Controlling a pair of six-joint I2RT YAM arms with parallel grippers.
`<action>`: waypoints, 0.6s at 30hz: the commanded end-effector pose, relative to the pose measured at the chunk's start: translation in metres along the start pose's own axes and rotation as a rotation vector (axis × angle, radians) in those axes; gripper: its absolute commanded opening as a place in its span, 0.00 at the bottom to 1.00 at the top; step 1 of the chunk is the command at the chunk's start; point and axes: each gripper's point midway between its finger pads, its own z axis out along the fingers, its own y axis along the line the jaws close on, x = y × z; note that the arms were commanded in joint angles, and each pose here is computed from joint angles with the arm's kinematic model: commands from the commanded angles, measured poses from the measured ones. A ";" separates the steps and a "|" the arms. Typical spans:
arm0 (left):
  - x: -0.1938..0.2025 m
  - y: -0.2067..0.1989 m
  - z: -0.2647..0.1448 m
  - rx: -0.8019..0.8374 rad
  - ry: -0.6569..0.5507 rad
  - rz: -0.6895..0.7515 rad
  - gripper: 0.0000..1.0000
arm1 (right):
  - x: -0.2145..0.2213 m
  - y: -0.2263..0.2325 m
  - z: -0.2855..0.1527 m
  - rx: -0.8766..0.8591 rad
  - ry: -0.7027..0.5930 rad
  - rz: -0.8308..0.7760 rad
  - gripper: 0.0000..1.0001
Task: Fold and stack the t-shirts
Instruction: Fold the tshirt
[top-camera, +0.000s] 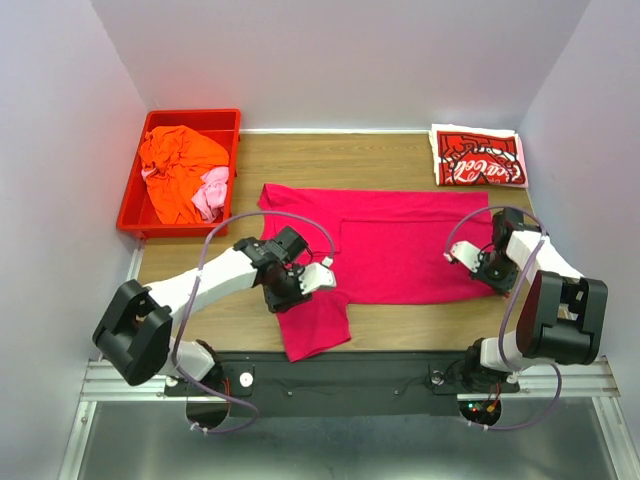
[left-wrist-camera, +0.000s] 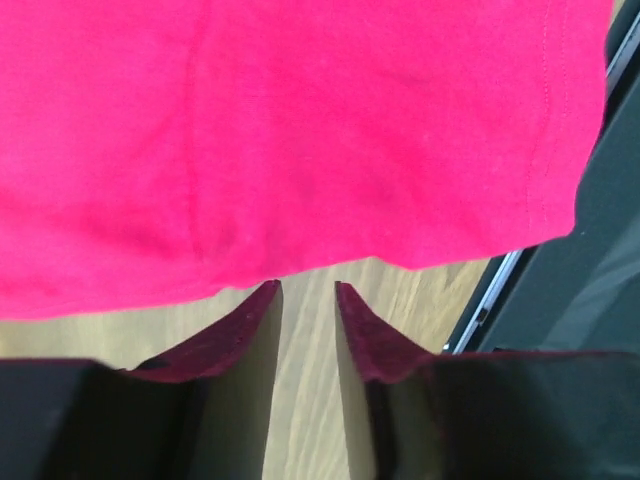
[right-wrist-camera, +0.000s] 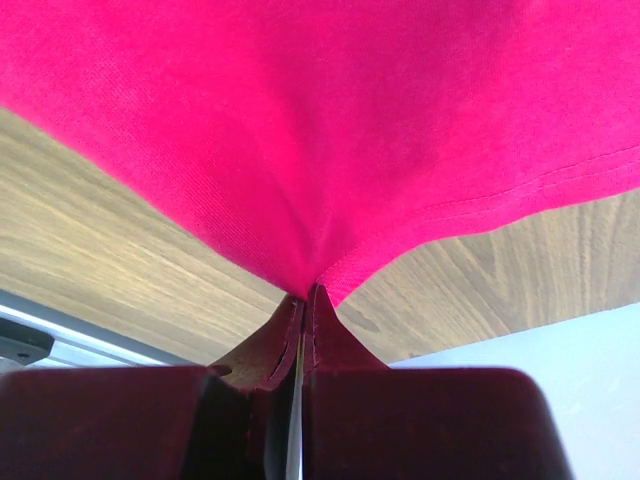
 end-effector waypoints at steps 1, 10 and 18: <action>0.012 -0.005 0.023 -0.024 0.059 -0.013 0.47 | 0.000 -0.001 -0.005 -0.011 -0.002 0.010 0.01; 0.025 0.000 0.055 -0.083 0.153 0.001 0.49 | 0.000 0.003 0.001 -0.039 0.005 0.012 0.01; 0.037 -0.012 0.069 -0.043 0.191 0.027 0.18 | 0.000 0.005 0.003 -0.049 0.008 0.012 0.01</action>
